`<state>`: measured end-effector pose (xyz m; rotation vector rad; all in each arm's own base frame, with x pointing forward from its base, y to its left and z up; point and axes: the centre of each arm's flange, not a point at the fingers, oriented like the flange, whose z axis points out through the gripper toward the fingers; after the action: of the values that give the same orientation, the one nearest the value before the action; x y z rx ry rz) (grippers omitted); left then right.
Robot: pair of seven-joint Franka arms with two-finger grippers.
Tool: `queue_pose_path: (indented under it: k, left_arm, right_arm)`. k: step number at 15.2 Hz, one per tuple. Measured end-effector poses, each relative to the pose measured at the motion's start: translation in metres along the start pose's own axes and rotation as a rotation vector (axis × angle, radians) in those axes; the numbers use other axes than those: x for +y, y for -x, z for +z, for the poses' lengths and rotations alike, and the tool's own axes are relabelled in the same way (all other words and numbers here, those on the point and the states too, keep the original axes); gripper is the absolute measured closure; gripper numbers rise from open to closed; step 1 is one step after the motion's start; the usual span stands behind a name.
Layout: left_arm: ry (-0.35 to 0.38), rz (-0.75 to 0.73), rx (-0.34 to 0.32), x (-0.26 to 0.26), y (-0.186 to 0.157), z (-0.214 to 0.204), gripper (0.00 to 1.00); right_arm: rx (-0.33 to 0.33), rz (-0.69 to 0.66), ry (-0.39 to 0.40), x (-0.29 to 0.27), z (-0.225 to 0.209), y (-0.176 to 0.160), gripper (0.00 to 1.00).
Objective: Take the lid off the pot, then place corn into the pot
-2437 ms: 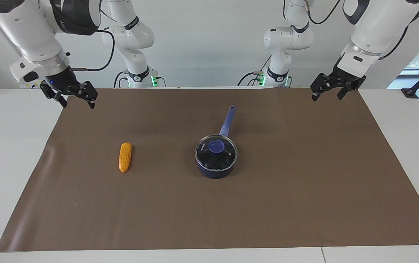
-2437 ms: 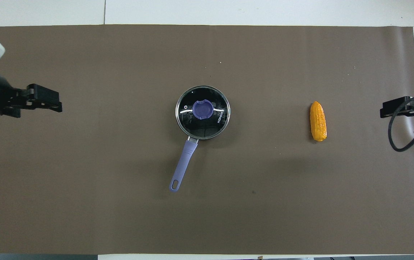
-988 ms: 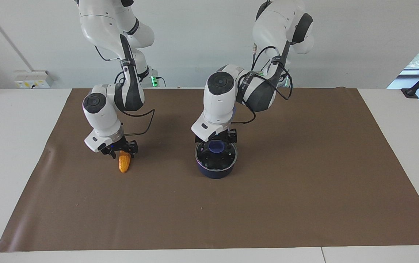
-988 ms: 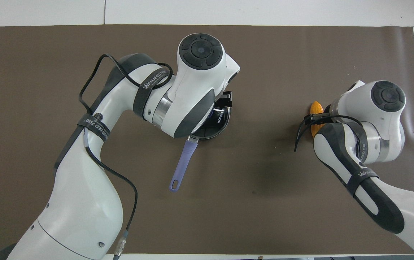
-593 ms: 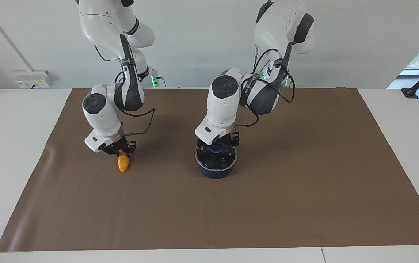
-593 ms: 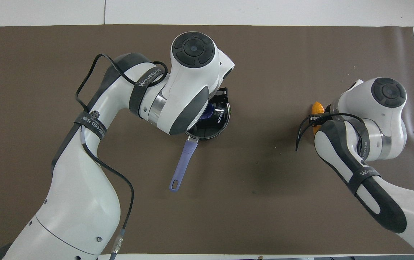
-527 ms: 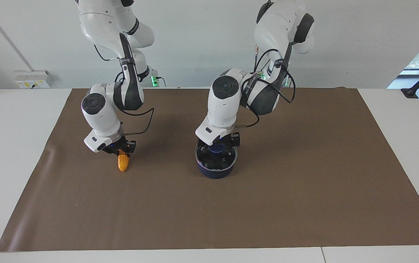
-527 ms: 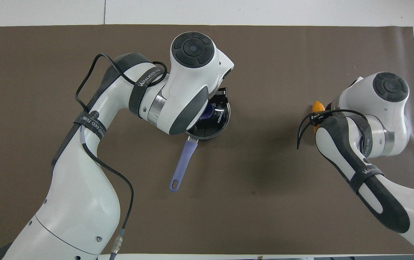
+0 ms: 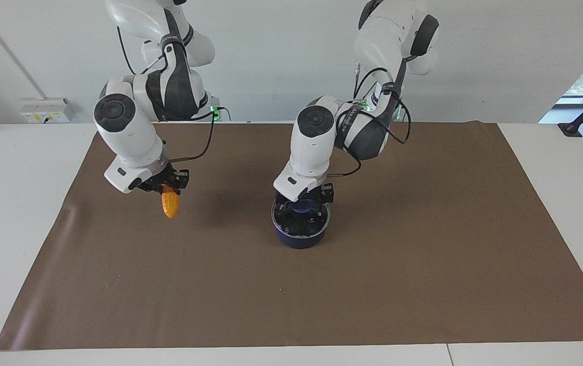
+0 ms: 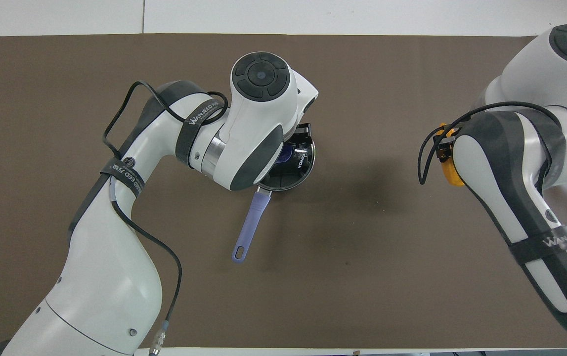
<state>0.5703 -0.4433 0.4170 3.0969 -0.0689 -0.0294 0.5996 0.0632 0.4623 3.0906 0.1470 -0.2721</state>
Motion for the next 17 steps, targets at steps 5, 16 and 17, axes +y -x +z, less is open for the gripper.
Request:
queue_pose_path:
  k: [5,16,17]
  left_arm:
    - [0.002,-0.010,-0.008,-0.0003,0.0015,0.0028,0.04]
    - [0.020,-0.020,-0.012,-0.0016,0.0077,-0.0002,0.30]
    - [0.020,-0.021,-0.012,-0.0017,0.0079,-0.0002,0.32]
  right_arm:
    - [-0.004,-0.014,0.000,-0.0081,-0.0055,0.0016,0.62]
    - [-0.009,-0.015,0.000,-0.0082,-0.0036,0.0018,0.62]
    - [-0.009,-0.015,0.000,-0.0083,-0.0036,0.0018,0.62]
